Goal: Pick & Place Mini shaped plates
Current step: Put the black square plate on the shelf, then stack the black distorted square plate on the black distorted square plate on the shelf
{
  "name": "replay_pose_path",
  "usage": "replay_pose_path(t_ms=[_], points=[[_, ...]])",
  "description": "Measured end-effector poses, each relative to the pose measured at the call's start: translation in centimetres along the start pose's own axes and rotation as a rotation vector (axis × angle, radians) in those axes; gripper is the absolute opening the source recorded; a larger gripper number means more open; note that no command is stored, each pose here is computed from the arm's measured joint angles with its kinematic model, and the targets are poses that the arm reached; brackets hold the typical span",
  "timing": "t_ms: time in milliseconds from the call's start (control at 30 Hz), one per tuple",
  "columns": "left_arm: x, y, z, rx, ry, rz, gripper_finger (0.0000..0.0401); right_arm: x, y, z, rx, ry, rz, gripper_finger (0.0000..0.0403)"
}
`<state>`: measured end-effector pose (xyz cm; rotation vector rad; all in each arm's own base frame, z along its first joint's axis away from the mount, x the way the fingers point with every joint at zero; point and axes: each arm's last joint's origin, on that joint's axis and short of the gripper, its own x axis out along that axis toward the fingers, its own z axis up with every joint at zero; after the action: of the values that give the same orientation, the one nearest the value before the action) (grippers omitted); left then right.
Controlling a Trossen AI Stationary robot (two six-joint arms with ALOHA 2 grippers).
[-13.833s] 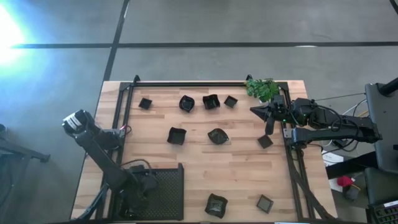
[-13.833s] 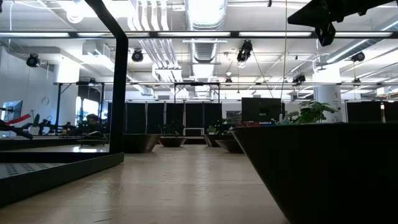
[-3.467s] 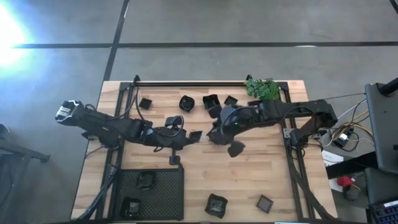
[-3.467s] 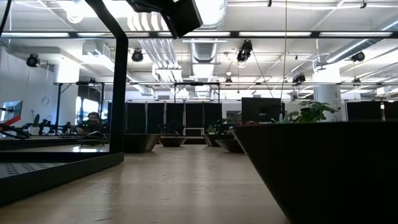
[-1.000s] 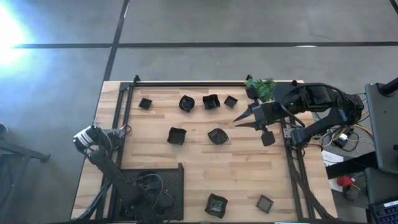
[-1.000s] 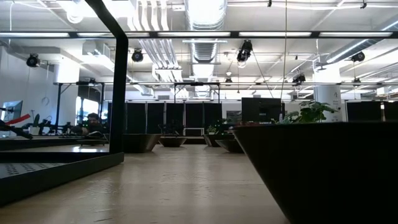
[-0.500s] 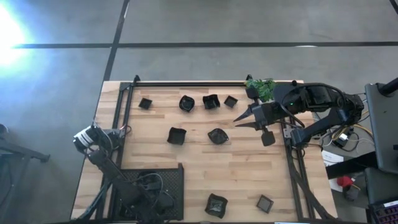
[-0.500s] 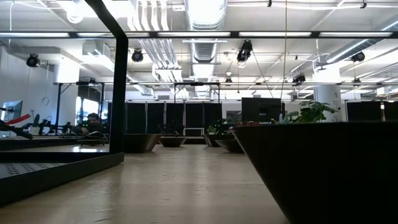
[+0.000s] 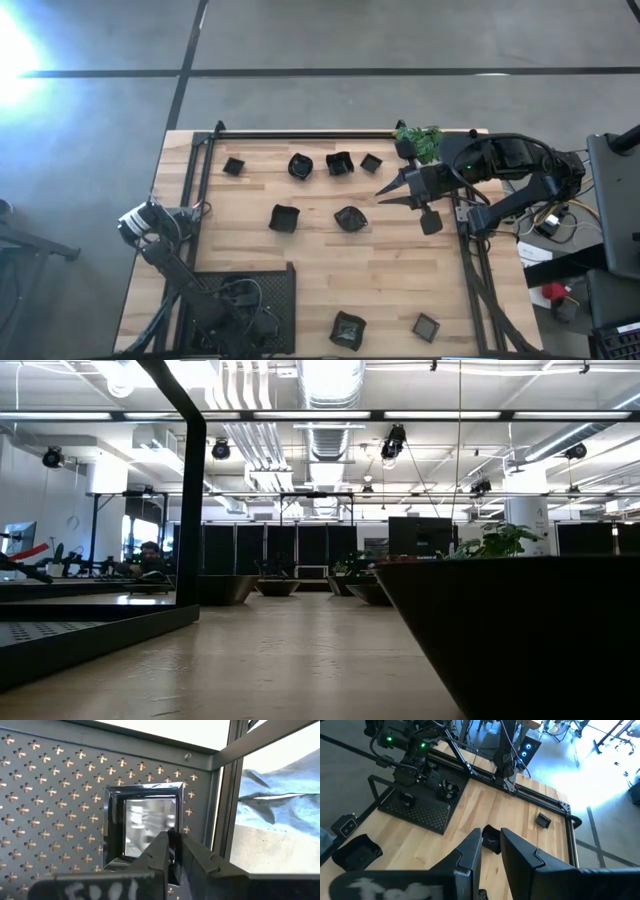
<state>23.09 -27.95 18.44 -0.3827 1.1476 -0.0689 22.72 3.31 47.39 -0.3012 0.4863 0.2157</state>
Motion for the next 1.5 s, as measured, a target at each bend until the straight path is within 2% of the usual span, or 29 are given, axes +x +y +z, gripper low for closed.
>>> replay_pose_path(t_ms=[200,500,733,933,1067,1267,1500], points=[[0.0,-0.1,0.0,-0.002,-0.004,-0.008,0.0066,0.0,0.0,0.0,0.000,0.000,0.000,0.0068],[-0.1,-0.3,0.0,-0.011,0.031,-0.051,0.0069,0.0,0.0,0.0,0.000,0.000,0.000,0.0068],[-3.1,-0.3,0.7,-0.094,0.011,-0.098,0.0069,0.0,0.0,0.0,0.000,0.000,0.000,0.0068],[-7.1,1.5,0.7,-0.242,-0.022,0.008,0.0069,0.0,0.0,0.0,0.000,0.000,0.000,0.0068],[-10.0,3.2,0.9,-0.347,-0.138,0.107,0.0069,0.0,0.0,0.0,0.009,0.000,-0.001,0.0068],[-13.8,5.6,1.5,-0.430,-0.312,0.176,0.0069,0.0,0.0,0.0,0.011,0.000,0.000,0.0068],[-16.3,9.6,3.0,-0.680,-0.374,0.296,0.0069,0.0,0.0,0.0,0.011,-0.001,0.000,0.0068]])
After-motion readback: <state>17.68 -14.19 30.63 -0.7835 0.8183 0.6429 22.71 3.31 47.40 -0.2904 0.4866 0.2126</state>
